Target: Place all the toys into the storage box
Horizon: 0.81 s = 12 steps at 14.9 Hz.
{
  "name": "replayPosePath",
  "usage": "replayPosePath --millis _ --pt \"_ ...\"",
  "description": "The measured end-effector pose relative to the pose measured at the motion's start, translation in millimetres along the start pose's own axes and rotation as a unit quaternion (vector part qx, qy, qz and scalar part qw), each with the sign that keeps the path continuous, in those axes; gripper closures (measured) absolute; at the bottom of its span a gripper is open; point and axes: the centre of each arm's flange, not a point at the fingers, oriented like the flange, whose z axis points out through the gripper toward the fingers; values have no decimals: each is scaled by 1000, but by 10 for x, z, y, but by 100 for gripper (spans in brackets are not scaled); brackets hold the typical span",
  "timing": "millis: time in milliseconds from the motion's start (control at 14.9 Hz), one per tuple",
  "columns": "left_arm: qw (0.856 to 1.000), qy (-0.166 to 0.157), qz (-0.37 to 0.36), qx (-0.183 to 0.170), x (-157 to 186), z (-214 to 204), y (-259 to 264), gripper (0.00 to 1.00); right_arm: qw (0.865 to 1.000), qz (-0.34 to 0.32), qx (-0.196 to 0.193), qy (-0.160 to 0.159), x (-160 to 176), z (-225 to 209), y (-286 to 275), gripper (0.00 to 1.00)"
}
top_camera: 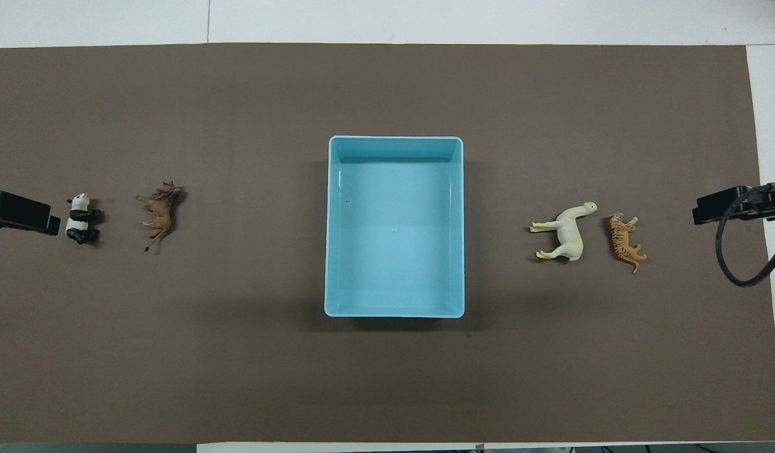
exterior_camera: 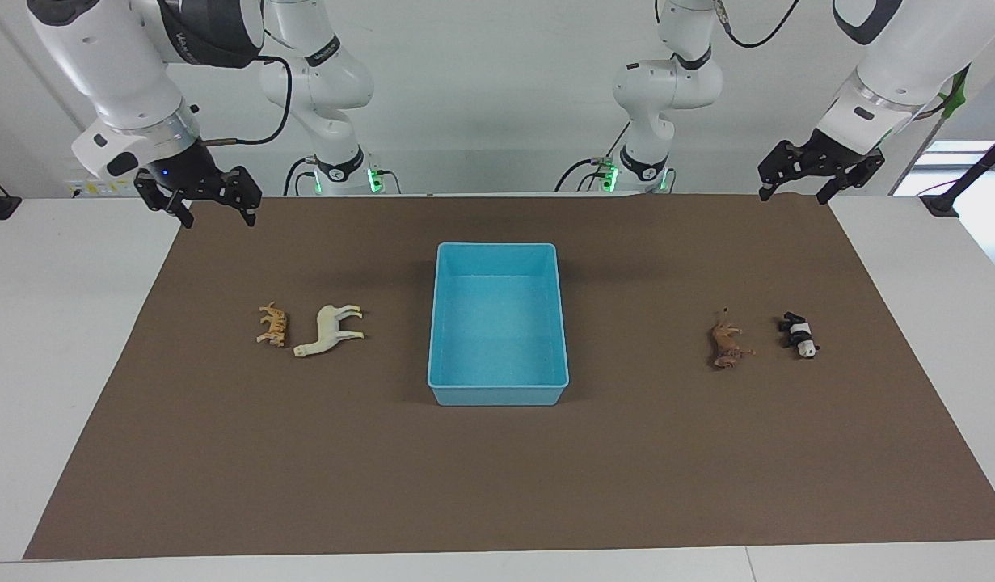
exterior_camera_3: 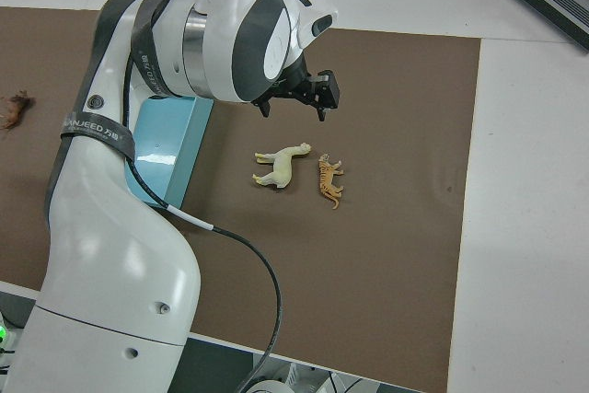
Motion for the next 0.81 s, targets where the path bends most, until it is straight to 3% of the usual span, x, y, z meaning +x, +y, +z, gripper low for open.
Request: replayPosePath --millis 538,807 --pt "1000 0 -1 0 -2 -2 -4 0 1000 0 0 -1 -1 7 0 0" --pt "999 7 -48 -1 -16 24 -134 0 1000 0 0 4 23 79 4 0"
